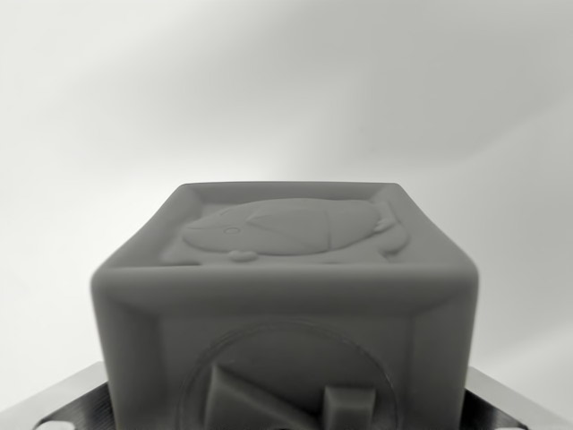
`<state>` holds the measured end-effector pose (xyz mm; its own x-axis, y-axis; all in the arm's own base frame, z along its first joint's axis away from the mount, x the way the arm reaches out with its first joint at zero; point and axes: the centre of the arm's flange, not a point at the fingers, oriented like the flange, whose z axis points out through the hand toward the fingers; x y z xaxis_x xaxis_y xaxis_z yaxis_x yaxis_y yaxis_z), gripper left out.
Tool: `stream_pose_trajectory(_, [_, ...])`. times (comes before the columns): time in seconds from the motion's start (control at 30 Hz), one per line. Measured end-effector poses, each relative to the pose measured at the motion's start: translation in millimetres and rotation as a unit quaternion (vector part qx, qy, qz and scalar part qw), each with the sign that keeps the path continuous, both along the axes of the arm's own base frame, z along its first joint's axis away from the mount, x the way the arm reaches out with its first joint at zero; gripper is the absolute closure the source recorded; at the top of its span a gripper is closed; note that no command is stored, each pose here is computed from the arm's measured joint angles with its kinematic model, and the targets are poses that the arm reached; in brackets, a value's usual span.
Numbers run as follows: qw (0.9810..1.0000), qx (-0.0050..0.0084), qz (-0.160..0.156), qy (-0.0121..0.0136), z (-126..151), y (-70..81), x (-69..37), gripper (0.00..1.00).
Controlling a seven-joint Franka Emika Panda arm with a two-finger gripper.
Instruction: Destack cube
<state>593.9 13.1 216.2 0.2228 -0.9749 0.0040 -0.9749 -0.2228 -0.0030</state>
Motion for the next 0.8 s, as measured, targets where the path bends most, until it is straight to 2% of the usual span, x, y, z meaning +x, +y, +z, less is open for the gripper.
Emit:
stream_pose_trajectory(0.33, [0.9995,0.0004,-0.031,0.0,-6,-11.9,14.0,1.0])
stream_pose_trajectory(0.57, [0.9988,-0.0001,-0.05,-0.0004,-9,-19.5,23.0,1.0])
stream_pose_trajectory(0.8, [0.9986,-0.001,-0.052,0.004,-30,-20.7,22.5,1.0])
